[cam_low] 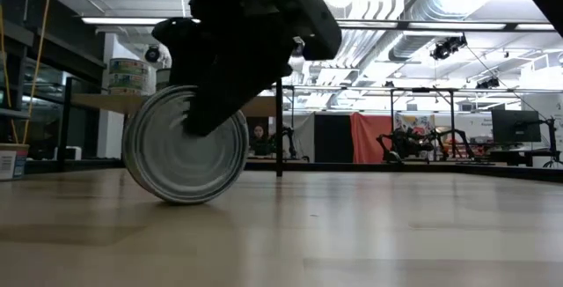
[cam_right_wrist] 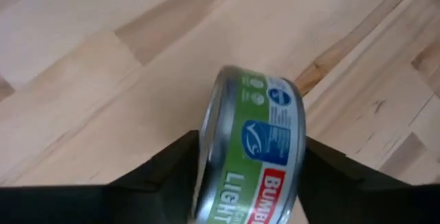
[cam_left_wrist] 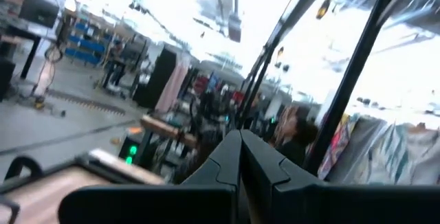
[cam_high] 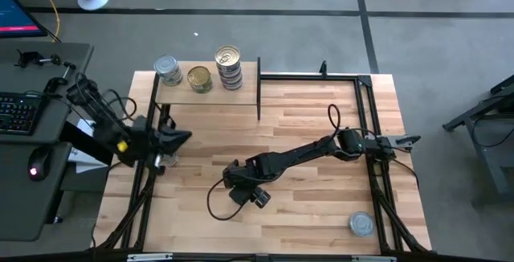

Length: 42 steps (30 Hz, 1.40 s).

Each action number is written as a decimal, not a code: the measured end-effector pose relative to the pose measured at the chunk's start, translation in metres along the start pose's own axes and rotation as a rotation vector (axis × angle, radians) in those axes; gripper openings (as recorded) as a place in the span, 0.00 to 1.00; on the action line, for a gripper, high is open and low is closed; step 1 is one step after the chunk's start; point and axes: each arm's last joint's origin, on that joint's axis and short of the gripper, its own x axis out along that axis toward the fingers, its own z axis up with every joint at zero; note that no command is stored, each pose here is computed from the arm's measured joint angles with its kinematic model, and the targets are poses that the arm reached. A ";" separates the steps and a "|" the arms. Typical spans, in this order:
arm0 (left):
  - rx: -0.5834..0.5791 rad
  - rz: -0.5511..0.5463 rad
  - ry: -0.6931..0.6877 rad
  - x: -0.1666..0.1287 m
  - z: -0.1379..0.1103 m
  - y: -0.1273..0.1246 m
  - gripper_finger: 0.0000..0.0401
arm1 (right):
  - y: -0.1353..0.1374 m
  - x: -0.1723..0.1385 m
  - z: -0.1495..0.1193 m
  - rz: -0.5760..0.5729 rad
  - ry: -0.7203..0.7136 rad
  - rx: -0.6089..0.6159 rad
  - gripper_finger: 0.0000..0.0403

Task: Stack canned seafood by type on shelf
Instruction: Stack the green-white tuna can on top of the green-white tuna cans on the shelf

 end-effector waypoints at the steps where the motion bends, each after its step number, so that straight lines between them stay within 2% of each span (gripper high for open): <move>1: -0.004 -0.003 -0.016 -0.002 0.005 0.002 0.00 | 0.000 0.000 0.000 -0.003 0.000 0.003 0.47; 6: -0.034 -0.016 -0.063 -0.012 0.025 0.011 0.00 | -0.001 -0.013 0.005 -0.044 0.026 0.032 0.31; 10: -0.069 -0.028 -0.081 -0.018 0.034 0.016 0.00 | -0.006 -0.042 0.018 -0.068 0.019 0.054 0.29; 12: -0.083 -0.045 -0.084 -0.020 0.037 0.017 0.00 | -0.010 -0.059 0.023 -0.114 0.027 0.051 0.29; 14: -0.100 -0.083 -0.083 -0.023 0.038 0.016 0.00 | -0.017 -0.078 0.029 -0.194 0.029 0.047 0.29; 16: -0.117 -0.120 -0.079 -0.024 0.039 0.015 0.00 | -0.026 -0.097 0.027 -0.320 0.033 0.042 0.29; 20: -0.142 -0.162 -0.059 -0.027 0.037 0.011 0.00 | -0.051 -0.136 0.012 -0.573 0.086 0.054 0.29; 25: -0.171 -0.235 -0.034 -0.029 0.035 0.005 0.00 | -0.092 -0.170 -0.007 -0.782 0.052 0.076 0.29; 29: -0.200 -0.367 -0.023 -0.033 0.034 -0.001 0.00 | -0.118 -0.183 -0.012 -0.927 -0.035 0.084 0.29; 33: -0.206 -0.455 -0.030 -0.036 0.036 -0.005 0.00 | -0.134 -0.180 -0.021 -0.992 -0.053 0.115 0.29; 39: -0.173 -0.444 -0.107 -0.038 0.044 -0.003 0.00 | -0.146 -0.181 -0.027 -1.086 -0.046 0.168 0.29; 42: -0.143 -0.350 -0.110 -0.036 0.048 0.000 0.00 | -0.147 -0.187 -0.024 -1.118 -0.093 0.190 0.29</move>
